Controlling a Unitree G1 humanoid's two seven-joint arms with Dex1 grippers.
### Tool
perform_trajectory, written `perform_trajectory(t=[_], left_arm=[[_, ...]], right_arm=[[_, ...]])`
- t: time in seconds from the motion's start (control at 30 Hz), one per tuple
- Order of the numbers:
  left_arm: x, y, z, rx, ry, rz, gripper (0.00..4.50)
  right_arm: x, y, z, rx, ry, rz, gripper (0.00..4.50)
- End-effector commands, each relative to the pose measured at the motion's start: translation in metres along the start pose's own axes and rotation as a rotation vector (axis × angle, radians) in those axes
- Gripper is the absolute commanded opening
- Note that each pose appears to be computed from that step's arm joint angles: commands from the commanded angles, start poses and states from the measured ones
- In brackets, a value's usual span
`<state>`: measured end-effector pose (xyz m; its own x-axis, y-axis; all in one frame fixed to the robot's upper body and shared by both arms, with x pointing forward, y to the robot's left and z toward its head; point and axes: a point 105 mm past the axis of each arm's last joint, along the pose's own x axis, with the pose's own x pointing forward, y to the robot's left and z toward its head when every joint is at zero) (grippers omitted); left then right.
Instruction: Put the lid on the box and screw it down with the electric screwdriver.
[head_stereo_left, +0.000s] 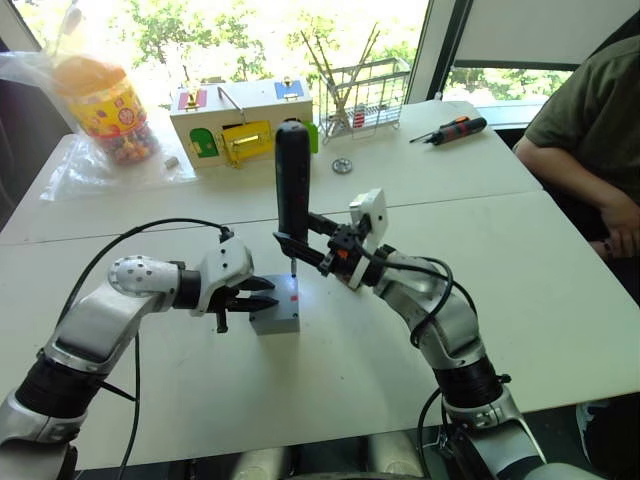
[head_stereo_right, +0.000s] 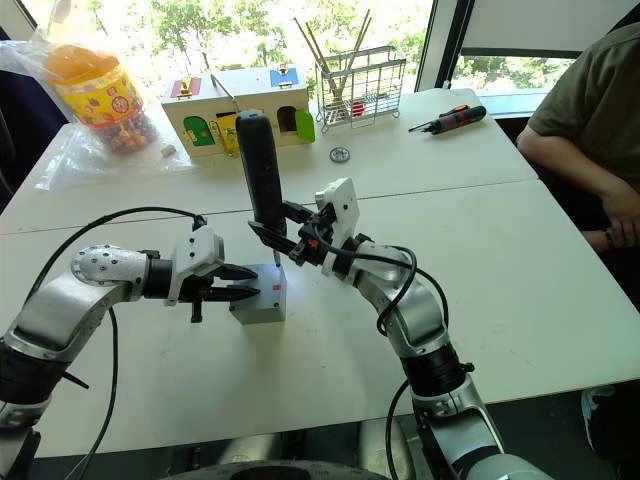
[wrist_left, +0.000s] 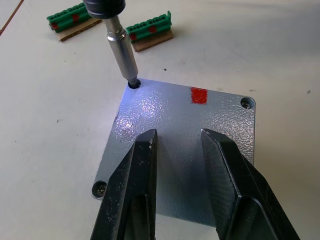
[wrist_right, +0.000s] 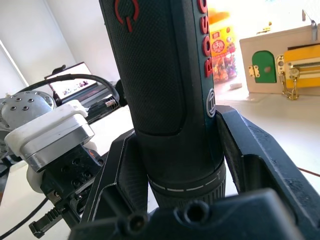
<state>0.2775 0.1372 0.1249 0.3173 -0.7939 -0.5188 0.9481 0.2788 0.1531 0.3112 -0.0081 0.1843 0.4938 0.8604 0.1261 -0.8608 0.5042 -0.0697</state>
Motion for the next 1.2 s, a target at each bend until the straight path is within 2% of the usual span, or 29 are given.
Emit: perform_trajectory(t=[0.03,0.1,0.17,0.27,0.33,0.4,0.47,0.53,0.6,0.7,0.8,0.97,1.2], left_arm=[[0.0,0.002,-0.006,-0.021,0.022,0.009,1.36],[0.001,0.006,0.0,-0.022,-0.015,0.029,1.36],[0.002,0.007,0.014,-0.025,-0.082,0.032,1.36],[-0.002,0.011,0.049,-0.048,-0.24,0.05,1.36],[-0.004,0.012,0.063,-0.051,-0.288,0.052,1.36],[-0.003,0.011,0.068,-0.038,-0.297,0.048,1.36],[-0.001,0.012,0.072,-0.022,-0.308,0.056,1.36],[0.001,0.01,0.082,0.043,-0.344,0.065,1.36],[0.002,0.002,0.086,0.091,-0.339,0.027,1.36],[0.006,-0.011,0.078,0.162,-0.259,-0.059,1.36],[0.01,-0.02,0.07,0.218,-0.182,-0.13,1.36],[0.018,-0.032,0.057,0.187,-0.13,-0.204,1.36],[0.022,-0.033,0.051,0.12,-0.14,-0.172,1.36]], right_arm=[[-0.004,-0.008,0.057,0.005,-0.126,-0.004,1.74],[-0.007,-0.019,0.097,0.097,-0.232,-0.015,1.74],[-0.01,-0.028,0.118,0.149,-0.268,-0.021,1.74],[-0.015,-0.038,0.136,0.146,-0.249,-0.016,1.74],[-0.021,-0.052,0.146,0.166,-0.231,-0.052,1.74],[-0.027,-0.071,0.148,0.175,-0.181,-0.133,1.74],[-0.034,-0.086,0.138,0.117,-0.041,-0.233,1.74],[-0.059,-0.107,0.124,0.113,0.177,-0.297,1.74],[-0.085,-0.118,0.107,0.216,0.37,-0.329,1.74],[-0.118,-0.123,0.079,0.334,0.623,-0.375,1.74],[-0.142,-0.119,0.056,0.418,0.772,-0.371,1.74],[-0.157,-0.119,0.012,0.627,0.91,-0.398,1.74],[-0.159,-0.123,-0.016,0.689,0.992,-0.436,1.74]])
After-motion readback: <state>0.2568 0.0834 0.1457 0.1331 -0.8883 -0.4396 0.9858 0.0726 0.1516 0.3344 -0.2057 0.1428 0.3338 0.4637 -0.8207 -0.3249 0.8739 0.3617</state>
